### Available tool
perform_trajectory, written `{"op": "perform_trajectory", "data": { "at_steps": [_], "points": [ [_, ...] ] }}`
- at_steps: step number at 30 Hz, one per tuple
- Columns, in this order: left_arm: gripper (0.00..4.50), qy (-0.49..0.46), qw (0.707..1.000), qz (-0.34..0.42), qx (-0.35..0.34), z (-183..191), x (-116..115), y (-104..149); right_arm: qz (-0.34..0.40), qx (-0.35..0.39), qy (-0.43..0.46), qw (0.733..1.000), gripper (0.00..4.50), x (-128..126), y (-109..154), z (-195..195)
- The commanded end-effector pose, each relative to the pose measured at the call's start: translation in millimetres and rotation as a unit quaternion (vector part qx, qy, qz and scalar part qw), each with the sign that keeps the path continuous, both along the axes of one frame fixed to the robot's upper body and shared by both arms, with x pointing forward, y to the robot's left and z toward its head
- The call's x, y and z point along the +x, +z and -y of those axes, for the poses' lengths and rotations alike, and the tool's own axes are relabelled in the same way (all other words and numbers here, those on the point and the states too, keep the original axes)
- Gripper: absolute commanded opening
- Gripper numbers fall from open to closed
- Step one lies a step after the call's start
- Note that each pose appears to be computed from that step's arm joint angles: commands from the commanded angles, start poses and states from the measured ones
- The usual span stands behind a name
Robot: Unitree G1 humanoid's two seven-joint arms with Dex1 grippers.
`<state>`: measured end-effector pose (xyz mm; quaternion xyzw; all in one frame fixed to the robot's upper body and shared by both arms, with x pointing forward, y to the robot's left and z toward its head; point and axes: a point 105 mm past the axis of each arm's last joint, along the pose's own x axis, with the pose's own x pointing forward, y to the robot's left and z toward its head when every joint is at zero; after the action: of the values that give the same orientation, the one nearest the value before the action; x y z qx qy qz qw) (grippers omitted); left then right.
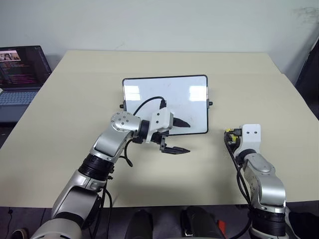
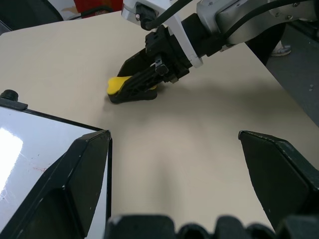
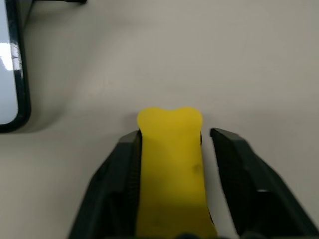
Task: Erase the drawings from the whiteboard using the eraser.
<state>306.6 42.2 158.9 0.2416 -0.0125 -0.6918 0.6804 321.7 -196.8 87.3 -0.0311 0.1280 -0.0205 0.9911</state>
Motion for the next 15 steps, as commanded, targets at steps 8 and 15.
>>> {"op": "perform_trajectory", "data": {
  "at_steps": [8, 15],
  "points": [
    [4.5, 0.087, 0.995, 0.027, -0.047, -23.2, 9.3, 15.7, 0.114, 0.019, 0.037, 0.993, 4.47, -1.1, 51.4, -9.2],
    [4.5, 0.328, 0.922, -0.022, -0.206, -86.3, 12.7, 40.3, 0.182, 0.038, 0.138, 0.973, 4.47, -41.7, 83.5, -29.7]
  ]
}}
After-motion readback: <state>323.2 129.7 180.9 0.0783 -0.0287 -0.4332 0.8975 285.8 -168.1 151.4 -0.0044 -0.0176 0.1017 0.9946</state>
